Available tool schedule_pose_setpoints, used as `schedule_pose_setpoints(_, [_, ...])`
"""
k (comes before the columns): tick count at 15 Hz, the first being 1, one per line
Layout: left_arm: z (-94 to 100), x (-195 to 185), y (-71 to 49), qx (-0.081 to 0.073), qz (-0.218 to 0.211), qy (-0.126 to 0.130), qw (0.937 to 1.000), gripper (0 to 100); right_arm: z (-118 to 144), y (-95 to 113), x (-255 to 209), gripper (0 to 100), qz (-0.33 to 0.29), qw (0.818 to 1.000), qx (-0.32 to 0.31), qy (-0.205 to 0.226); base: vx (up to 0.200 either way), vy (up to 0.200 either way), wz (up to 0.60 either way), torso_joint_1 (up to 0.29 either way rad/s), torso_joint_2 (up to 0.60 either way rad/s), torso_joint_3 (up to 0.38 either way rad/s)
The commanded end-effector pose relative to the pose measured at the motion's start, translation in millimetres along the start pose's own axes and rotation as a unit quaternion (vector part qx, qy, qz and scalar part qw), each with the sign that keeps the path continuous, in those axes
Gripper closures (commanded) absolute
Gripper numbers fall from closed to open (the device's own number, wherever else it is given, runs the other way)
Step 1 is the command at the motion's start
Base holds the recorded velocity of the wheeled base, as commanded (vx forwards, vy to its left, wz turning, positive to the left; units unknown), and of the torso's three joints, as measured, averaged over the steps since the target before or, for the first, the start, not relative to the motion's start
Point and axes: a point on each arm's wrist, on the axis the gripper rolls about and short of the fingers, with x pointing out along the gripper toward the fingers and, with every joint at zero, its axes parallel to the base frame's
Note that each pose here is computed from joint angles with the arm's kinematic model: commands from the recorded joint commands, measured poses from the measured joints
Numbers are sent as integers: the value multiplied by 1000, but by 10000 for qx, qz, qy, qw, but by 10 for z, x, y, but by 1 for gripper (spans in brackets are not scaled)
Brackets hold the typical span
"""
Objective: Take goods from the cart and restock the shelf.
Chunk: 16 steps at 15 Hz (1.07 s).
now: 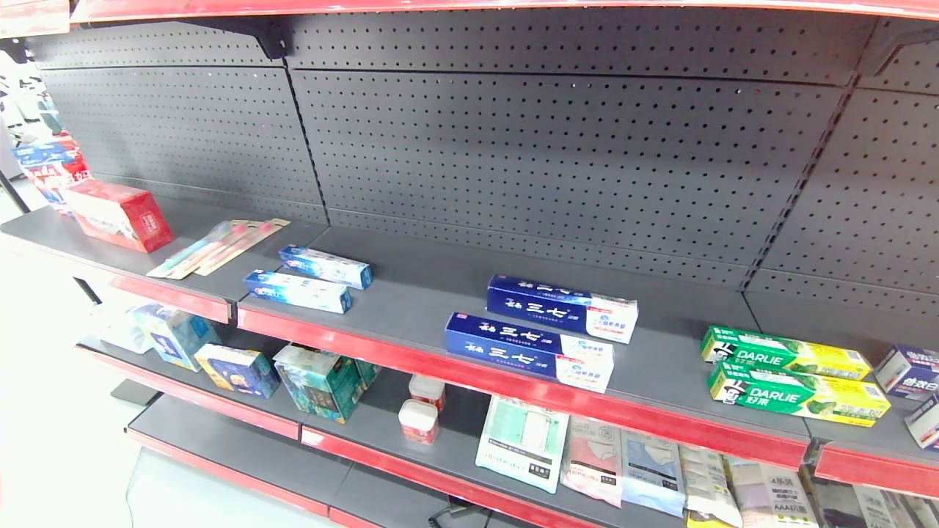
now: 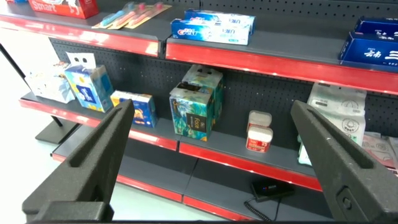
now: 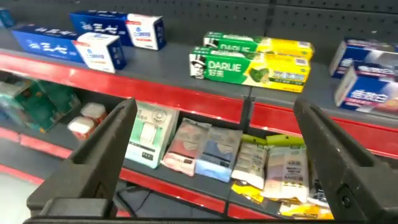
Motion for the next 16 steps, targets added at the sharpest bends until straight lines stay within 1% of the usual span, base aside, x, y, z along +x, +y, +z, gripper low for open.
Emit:
schedule_pose_setpoints(1, [0,0,0,-1,-2,-1,10000,0,-4,-1,-2,0,-6,10000,2,-8,0,0,0,0,0,0])
schedule_pose_setpoints(2, [0,0,0,-1,6,-1,10000,0,-4,-1,-2,0,2,10000,-6,-8,0,0,0,0,0,0])
schedule_pose_setpoints(13, [0,0,0,7,6,-1,10000,0,-4,-1,-2,0,-13,10000,2,-8,0,0,-600,5,1,2])
schedule_pose_setpoints(16, [0,0,0,15,-2,-1,10000,0,-4,-1,-2,0,-6,10000,-6,-8,0,0,0,0,0,0])
